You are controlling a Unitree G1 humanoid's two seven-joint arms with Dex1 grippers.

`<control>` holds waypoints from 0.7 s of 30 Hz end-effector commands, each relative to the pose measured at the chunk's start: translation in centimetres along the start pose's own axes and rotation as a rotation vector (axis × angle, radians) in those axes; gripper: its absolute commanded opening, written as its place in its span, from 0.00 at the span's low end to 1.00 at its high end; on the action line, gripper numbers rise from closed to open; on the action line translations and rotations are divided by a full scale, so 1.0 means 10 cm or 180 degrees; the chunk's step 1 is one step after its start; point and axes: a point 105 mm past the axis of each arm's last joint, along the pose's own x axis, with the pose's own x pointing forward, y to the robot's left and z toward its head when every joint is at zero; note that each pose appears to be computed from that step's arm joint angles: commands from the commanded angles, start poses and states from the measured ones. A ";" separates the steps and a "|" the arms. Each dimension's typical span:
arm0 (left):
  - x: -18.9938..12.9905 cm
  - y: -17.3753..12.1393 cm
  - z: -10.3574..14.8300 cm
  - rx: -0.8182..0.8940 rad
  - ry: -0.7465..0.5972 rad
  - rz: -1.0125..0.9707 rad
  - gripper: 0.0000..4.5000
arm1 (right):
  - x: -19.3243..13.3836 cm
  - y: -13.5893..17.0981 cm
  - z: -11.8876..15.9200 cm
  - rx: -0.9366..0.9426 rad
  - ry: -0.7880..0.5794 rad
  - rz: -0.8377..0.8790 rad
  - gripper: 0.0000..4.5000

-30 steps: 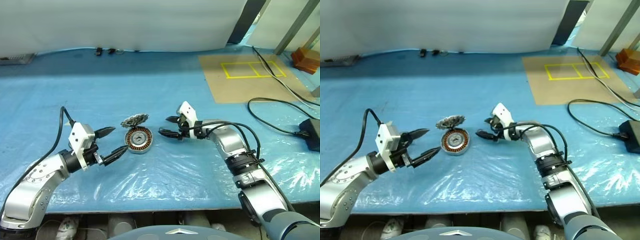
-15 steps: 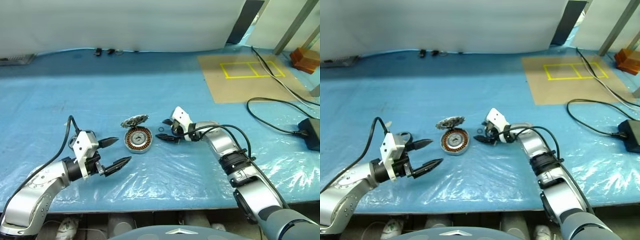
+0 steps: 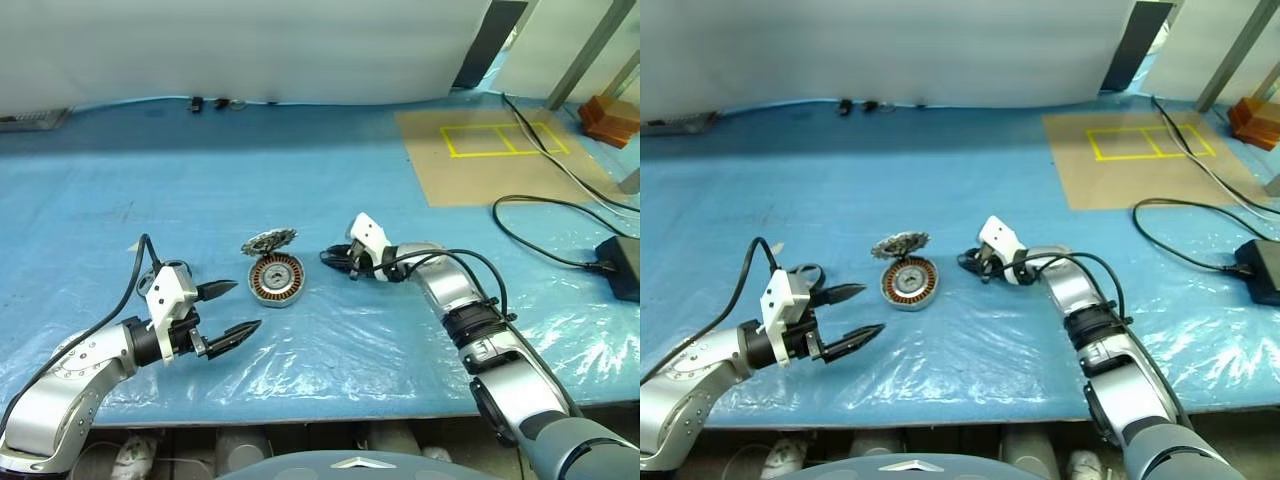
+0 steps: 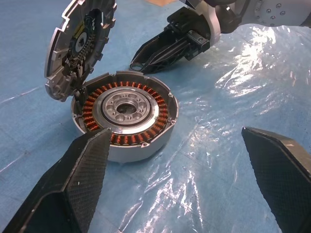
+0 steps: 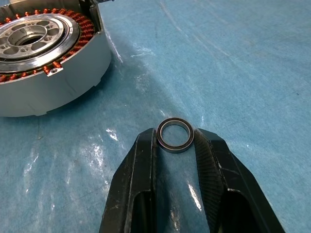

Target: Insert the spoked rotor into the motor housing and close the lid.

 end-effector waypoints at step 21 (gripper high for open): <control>-0.07 -0.05 0.08 0.0187 -0.0040 0.0052 1.00 | -0.21 0.50 0.77 -0.0057 -0.0417 0.1339 0.16</control>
